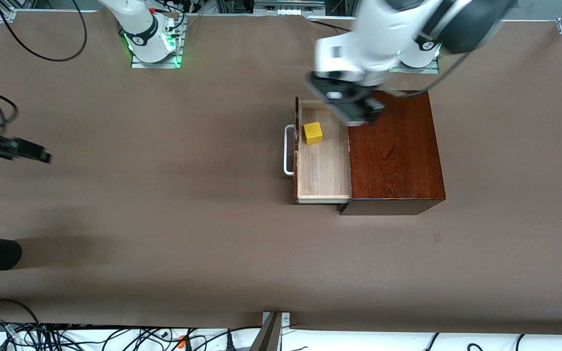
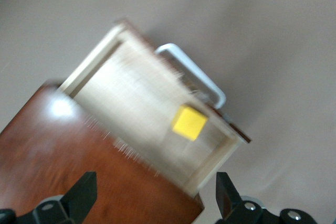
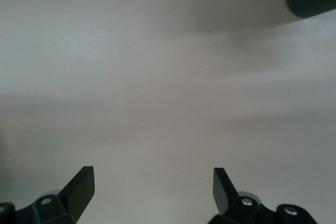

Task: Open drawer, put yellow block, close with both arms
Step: 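Withdraw the right gripper while the left gripper reaches the drawer front, then push the drawer shut into the box with the left gripper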

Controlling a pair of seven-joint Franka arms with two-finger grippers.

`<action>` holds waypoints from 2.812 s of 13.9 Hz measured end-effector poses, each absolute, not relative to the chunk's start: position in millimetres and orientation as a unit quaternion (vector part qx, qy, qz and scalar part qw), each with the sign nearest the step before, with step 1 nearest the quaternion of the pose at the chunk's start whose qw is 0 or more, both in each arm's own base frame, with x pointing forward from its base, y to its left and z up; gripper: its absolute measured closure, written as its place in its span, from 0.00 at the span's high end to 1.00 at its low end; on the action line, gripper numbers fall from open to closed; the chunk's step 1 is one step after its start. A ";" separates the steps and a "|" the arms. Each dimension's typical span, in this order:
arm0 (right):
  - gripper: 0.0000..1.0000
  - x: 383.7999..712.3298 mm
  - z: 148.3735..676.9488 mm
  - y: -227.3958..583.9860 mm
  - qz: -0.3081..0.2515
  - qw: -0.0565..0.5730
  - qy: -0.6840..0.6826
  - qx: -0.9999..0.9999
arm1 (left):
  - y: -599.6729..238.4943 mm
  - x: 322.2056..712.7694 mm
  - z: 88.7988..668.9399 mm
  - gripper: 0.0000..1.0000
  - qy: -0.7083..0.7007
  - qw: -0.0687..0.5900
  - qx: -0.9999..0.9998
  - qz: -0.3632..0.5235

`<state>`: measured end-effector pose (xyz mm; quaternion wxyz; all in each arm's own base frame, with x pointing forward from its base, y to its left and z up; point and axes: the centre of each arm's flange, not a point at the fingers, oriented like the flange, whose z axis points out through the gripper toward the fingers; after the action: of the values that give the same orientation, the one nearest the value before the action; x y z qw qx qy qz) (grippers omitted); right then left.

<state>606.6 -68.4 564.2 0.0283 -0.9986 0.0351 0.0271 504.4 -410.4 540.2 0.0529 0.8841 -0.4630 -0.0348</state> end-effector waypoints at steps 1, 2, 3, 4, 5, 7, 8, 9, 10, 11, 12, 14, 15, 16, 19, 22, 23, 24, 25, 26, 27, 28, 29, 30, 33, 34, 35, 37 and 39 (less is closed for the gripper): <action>1.00 590.8 574.1 -71.7 0.026 0.023 0.027 -0.999 | -440.9 496.2 522.2 1.00 -0.512 0.060 0.856 -0.031; 1.00 574.5 581.7 -65.8 0.027 0.023 0.019 -0.999 | -467.8 487.0 505.0 1.00 -0.554 0.066 0.829 -0.027; 1.00 559.8 586.5 -52.8 0.030 0.024 0.007 -0.999 | -488.2 479.1 489.1 1.00 -0.592 0.071 0.802 -0.024; 1.00 548.4 588.6 -36.8 0.036 0.024 -0.006 -0.999 | -503.6 472.6 472.2 1.00 -0.628 0.072 0.775 -0.026; 1.00 540.1 588.4 -23.3 0.043 0.023 -0.015 -0.999 | -515.6 468.1 453.8 1.00 -0.658 0.065 0.750 -0.029; 1.00 535.4 585.7 -13.7 0.047 0.023 -0.022 -0.998 | -534.0 461.4 415.5 1.00 -0.700 0.024 0.713 -0.037; 1.00 535.6 584.6 -12.7 0.048 0.023 -0.023 -0.998 | -542.0 457.1 397.1 1.00 -0.713 0.003 0.700 -0.042; 1.00 536.0 584.1 -12.9 0.047 0.023 -0.023 -0.998 | -547.3 453.7 381.5 1.00 -0.721 -0.010 0.691 -0.050; 1.00 536.6 583.8 -14.2 0.046 0.023 -0.022 -0.998 | -550.3 452.5 368.8 1.00 -0.724 -0.017 0.687 -0.056; 1.00 537.4 582.4 -17.1 0.047 0.023 -0.020 -0.998 | -551.3 454.6 358.6 1.00 -0.725 -0.019 0.686 -0.057; 1.00 539.0 579.4 -20.9 0.049 0.023 -0.018 -0.998 | -550.7 459.0 350.9 1.00 -0.726 -0.020 0.686 -0.054; 1.00 544.3 574.7 -26.3 0.047 0.022 -0.015 -0.999 | -547.1 468.0 339.6 1.00 -0.727 -0.033 0.684 -0.051; 1.00 546.0 574.5 -26.4 0.045 0.021 -0.015 -0.999 | -544.9 471.1 336.3 1.00 -0.727 -0.040 0.684 -0.052; 1.00 546.8 575.4 -26.3 0.044 0.021 -0.015 -0.999 | -541.9 474.2 334.7 1.00 -0.726 -0.046 0.684 -0.053; 1.00 547.8 579.1 -26.6 0.040 0.020 -0.015 -0.999 | -525.9 483.9 330.7 1.00 -0.716 -0.057 0.691 -0.078; 1.00 555.4 583.4 -29.1 0.037 0.020 -0.014 -0.999 | -517.2 490.0 331.2 1.00 -0.709 -0.061 0.697 -0.090; 1.00 559.9 586.9 -29.9 0.034 0.020 -0.013 -0.999 | -515.1 490.9 331.2 1.00 -0.707 -0.063 0.698 -0.095; 1.00 564.1 590.4 -30.1 0.030 0.020 -0.014 -0.999 | -512.8 492.3 331.2 1.00 -0.706 -0.064 0.699 -0.098; 1.00 567.1 592.7 -30.2 0.029 0.020 -0.014 -0.999 | -510.0 494.1 331.2 1.00 -0.703 -0.067 0.700 -0.103; 1.00 568.9 593.7 -30.1 0.028 0.020 -0.014 -0.999 | -506.0 496.0 331.1 1.00 -0.701 -0.073 0.701 -0.109; 1.00 569.9 594.2 -29.6 0.028 0.020 -0.015 -0.999 | -502.0 496.9 330.4 1.00 -0.700 -0.082 0.699 -0.119; 1.00 569.8 594.6 -28.9 0.029 0.020 -0.015 -0.999 | -498.8 496.6 329.7 1.00 -0.699 -0.091 0.697 -0.129; 1.00 569.2 594.9 -28.3 0.031 0.020 -0.016 -0.999 | -495.4 496.5 328.8 1.00 -0.698 -0.099 0.696 -0.139; 1.00 568.4 594.9 -28.2 0.034 0.020 -0.016 -0.999 | -493.5 497.0 328.3 1.00 -0.696 -0.101 0.696 -0.142; 1.00 567.3 594.7 -27.8 0.039 0.020 -0.016 -0.999 | -492.6 497.9 327.6 1.00 -0.695 -0.101 0.698 -0.143; 1.00 567.0 594.6 -27.6 0.040 0.020 -0.016 -0.999 | -491.7 498.6 327.6 1.00 -0.694 -0.102 0.698 -0.144; 1.00 567.0 594.6 -27.2 0.040 0.020 -0.016 -0.999 | -491.1 499.2 328.0 1.00 -0.693 -0.101 0.699 -0.143; 1.00 566.8 594.6 -26.1 0.041 0.021 -0.017 -0.999 | -482.5 502.2 326.6 1.00 -0.685 -0.105 0.704 -0.158; 1.00 566.8 594.5 -25.7 0.041 0.021 -0.018 -0.999 | -458.3 513.5 320.1 1.00 -0.667 -0.108 0.713 -0.188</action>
<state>566.8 -25.7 594.5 0.0205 -0.9988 -0.0179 0.0415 513.5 -458.3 320.1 -0.1085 0.7128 -0.6670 -0.1880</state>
